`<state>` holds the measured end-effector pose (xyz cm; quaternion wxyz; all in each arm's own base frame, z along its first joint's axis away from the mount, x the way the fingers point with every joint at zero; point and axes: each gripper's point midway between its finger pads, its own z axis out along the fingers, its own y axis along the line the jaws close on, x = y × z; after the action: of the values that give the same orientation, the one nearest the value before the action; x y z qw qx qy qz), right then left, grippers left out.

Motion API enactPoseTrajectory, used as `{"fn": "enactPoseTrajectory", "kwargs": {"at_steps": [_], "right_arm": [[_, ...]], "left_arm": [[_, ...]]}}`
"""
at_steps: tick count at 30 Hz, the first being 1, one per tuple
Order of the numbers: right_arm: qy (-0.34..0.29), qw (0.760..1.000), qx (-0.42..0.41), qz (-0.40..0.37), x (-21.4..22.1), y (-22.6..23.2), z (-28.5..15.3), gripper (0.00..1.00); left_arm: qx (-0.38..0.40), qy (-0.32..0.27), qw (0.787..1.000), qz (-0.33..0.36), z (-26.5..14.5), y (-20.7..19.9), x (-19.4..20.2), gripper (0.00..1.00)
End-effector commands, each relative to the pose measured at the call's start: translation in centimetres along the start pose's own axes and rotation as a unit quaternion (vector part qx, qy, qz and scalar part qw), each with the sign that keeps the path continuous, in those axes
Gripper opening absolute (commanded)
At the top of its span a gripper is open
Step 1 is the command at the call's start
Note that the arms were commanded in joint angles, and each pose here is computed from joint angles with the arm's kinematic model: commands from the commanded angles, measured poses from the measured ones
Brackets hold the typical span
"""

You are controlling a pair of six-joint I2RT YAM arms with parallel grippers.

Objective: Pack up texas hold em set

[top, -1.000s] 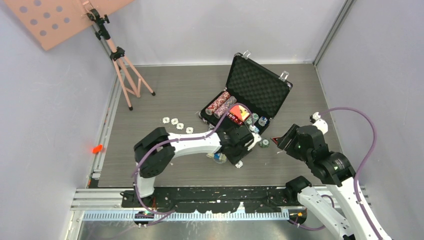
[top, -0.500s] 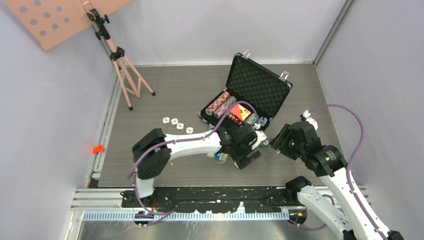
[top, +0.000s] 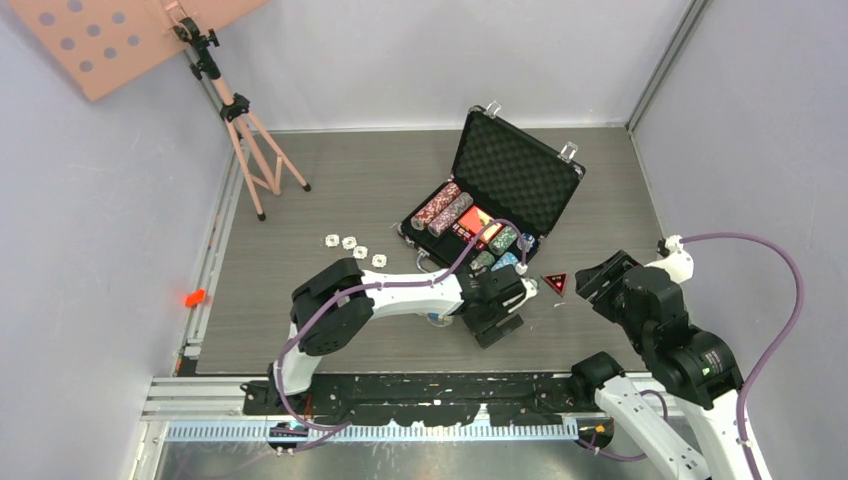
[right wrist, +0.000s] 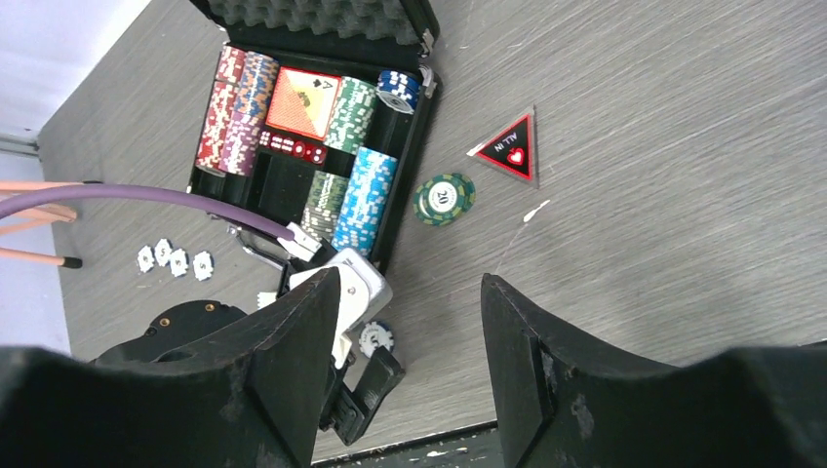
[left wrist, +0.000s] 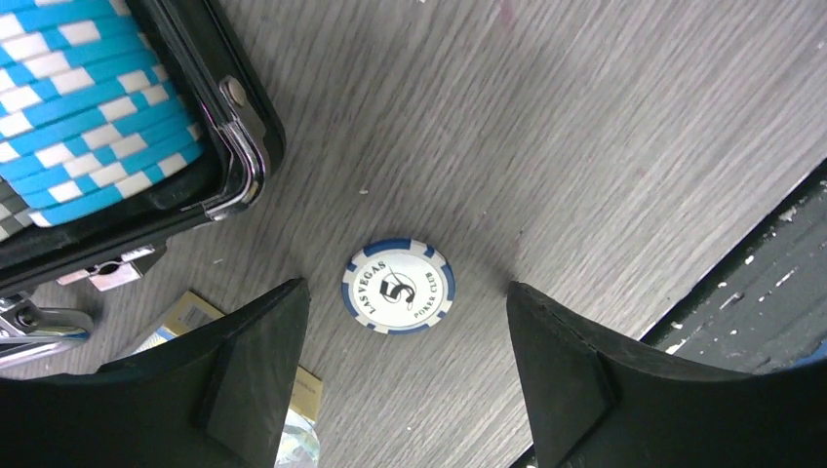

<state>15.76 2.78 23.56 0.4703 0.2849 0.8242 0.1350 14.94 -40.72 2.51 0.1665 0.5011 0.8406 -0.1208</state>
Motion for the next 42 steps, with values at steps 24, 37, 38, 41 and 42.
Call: {"fn": "enactPoseTrajectory", "kwargs": {"at_steps": [24,37,38,41,42], "right_arm": [[0.054,0.998,0.013,-0.011,2.4,0.3,1.7,0.60],[0.279,0.958,-0.064,-0.012,13.2,3.5,5.6,0.49],[0.295,0.951,-0.091,0.001,14.2,4.4,5.8,0.46],[0.311,0.936,-0.162,0.038,15.2,7.1,6.4,0.39],[0.327,0.925,-0.186,0.046,15.6,7.9,5.9,0.38]], "left_arm": [[-0.008,-0.033,0.999,-0.009,-3.9,1.4,-2.7,0.27],[0.054,-0.120,0.991,-0.036,-8.5,3.1,-3.7,0.26],[0.061,-0.132,0.989,-0.033,-9.0,3.2,-3.8,0.26],[0.078,-0.152,0.985,-0.018,-10.1,3.4,-3.6,0.26],[0.087,-0.157,0.984,-0.010,-10.5,3.3,-3.4,0.26]]}}
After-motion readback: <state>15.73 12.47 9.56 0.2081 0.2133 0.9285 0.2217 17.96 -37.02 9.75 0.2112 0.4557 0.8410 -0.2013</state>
